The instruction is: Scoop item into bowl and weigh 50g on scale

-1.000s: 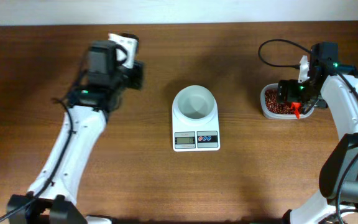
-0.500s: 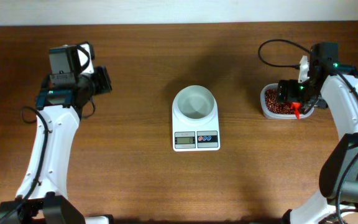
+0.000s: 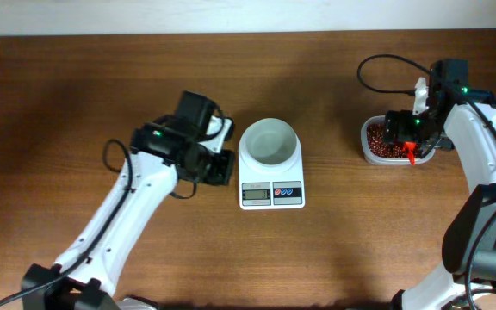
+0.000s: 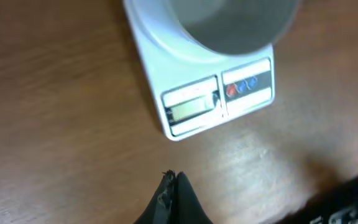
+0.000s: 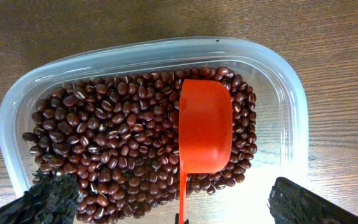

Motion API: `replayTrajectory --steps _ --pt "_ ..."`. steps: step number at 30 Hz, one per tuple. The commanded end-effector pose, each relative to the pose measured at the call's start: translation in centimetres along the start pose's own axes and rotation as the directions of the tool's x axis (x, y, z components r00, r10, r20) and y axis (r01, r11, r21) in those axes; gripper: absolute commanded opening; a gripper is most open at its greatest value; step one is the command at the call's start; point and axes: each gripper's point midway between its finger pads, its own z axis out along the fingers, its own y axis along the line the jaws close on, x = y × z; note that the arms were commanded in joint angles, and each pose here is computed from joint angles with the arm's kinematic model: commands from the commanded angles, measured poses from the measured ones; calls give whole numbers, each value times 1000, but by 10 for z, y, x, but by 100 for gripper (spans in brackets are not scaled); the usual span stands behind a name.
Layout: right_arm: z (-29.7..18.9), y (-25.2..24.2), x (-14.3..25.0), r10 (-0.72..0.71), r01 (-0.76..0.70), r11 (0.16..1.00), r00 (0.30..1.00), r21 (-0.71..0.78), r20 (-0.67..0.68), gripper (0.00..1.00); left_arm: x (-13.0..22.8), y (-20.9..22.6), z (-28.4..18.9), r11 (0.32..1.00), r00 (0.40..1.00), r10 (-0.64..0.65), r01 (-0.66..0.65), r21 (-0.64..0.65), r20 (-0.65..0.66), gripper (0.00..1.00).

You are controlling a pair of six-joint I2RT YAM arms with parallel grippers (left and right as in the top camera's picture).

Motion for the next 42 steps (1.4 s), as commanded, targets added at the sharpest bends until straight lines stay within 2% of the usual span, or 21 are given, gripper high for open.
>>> replayTrajectory --steps 1,4,6,7,11,15,17,22,25,26,31,39,40,42 --pt "1 1 0 -6 6 1000 1000 4 -3 99 9 -30 1 995 995 97 -96 35 -15 0" --pt "1 1 0 -6 6 1000 1000 3 -3 99 20 -50 6 986 986 163 -161 48 -36 0" --pt "1 1 0 -6 6 1000 1000 3 -3 99 26 -47 12 982 981 189 -190 -13 -51 0" --pt "1 1 0 -6 6 1000 1000 3 -3 99 32 -38 19 980 986 158 -164 -113 -60 0" --pt "1 1 0 -6 6 1000 1000 3 -3 99 34 -47 34 974 981 193 -196 -117 -34 0" --pt "1 1 0 -6 6 1000 1000 4 -3 99 33 -31 40 975 995 99 -97 -202 0 0" --pt "1 1 0 -6 6 1000 1000 3 -3 99 33 -31 40 976 997 80 -78 -202 3 9" --pt "1 1 0 -6 6 1000 1000 3 -3 99 33 -30 51 979 996 84 -78 -190 21 15" --pt "1 1 0 -6 6 1000 1000 4 -3 99 32 -30 51 979 996 85 -79 -189 26 31" --pt "1 1 0 -6 6 1000 1000 3 -3 99 33 -30 51 979 996 85 -79 -190 24 33" --pt "1 1 0 -6 6 1000 1000 3 -3 99 35 -29 51 978 996 84 -79 -193 16 35" --pt "1 1 0 -6 6 1000 1000 3 -3 99 39 -35 52 977 994 105 -102 -189 6 32" --pt "1 1 0 -6 6 1000 1000 3 -3 99 40 -39 53 976 993 117 -114 -188 4 33" --pt "1 1 0 -6 6 1000 1000 4 -3 99 42 -38 54 969 991 132 -128 -211 4 41"
